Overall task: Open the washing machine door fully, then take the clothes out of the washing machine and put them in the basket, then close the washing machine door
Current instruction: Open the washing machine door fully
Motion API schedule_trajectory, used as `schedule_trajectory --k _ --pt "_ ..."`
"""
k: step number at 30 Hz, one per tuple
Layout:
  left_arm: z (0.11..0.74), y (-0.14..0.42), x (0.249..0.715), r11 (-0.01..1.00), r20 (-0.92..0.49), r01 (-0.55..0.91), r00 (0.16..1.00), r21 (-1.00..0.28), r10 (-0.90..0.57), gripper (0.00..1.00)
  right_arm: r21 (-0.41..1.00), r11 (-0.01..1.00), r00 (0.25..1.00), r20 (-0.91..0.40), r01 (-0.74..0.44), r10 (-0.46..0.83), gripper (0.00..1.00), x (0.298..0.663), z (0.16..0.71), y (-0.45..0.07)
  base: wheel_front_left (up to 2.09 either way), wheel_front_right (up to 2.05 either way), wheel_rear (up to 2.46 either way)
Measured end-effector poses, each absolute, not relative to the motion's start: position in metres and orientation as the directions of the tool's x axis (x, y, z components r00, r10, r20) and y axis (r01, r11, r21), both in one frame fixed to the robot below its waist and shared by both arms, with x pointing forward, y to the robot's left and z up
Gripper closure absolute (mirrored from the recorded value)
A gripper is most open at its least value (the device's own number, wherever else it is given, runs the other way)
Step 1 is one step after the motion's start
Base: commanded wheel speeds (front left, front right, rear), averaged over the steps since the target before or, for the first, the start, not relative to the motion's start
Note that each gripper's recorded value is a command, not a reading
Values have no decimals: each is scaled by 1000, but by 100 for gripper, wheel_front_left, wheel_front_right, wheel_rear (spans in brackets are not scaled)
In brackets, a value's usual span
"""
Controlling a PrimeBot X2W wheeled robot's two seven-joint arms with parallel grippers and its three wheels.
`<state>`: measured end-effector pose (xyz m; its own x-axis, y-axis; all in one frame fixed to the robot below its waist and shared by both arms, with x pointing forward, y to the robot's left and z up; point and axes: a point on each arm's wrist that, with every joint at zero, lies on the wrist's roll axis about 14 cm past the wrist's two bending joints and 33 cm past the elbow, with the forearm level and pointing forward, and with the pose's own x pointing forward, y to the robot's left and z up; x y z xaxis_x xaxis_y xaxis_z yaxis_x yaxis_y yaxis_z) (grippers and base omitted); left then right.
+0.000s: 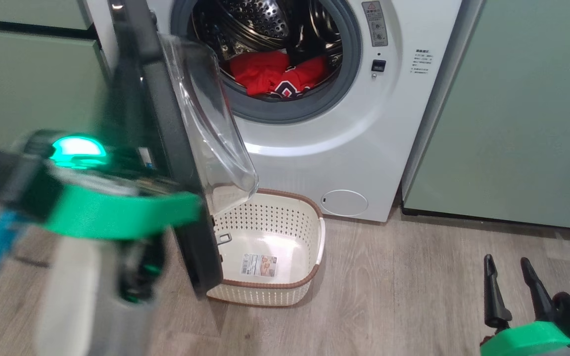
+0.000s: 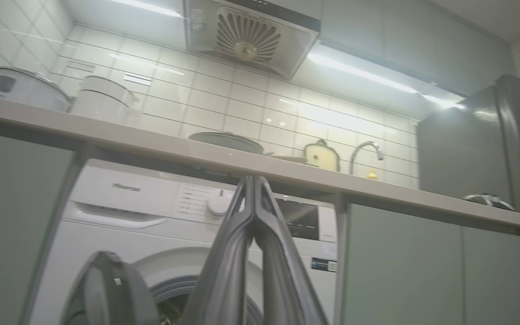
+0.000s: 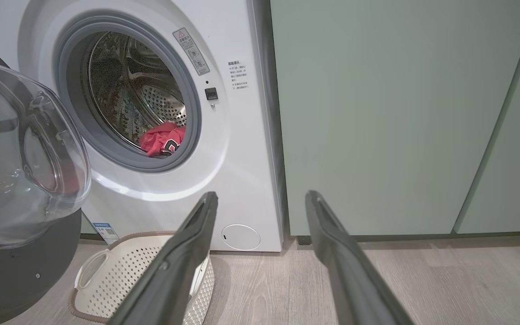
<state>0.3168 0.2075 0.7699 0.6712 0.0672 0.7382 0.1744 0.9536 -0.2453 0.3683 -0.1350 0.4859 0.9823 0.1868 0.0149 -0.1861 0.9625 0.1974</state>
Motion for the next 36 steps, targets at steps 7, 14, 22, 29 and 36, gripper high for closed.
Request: schedule_trajectory --k 7,14,22,29,36 --pt "747 96 316 887 656 434 717 -159 -234 100 200 964 984 7 -174 176 0 367 483 -139 0 0 0" --pt "664 43 323 857 444 493 808 -149 -388 100 203 965 985 -5 -167 171 0 367 479 -140 0 0 0" --pt "572 46 328 897 209 421 897 -137 -389 100 204 965 985 -14 -165 172 0 368 476 -140 0 0 0" --pt "528 78 336 950 102 291 955 -112 -280 100 204 963 983 -18 -176 184 0 370 474 -136 0 0 0" --pt "519 120 348 982 88 159 985 -103 -150 100 204 959 978 -24 -197 206 0 374 473 -129 0 0 0"
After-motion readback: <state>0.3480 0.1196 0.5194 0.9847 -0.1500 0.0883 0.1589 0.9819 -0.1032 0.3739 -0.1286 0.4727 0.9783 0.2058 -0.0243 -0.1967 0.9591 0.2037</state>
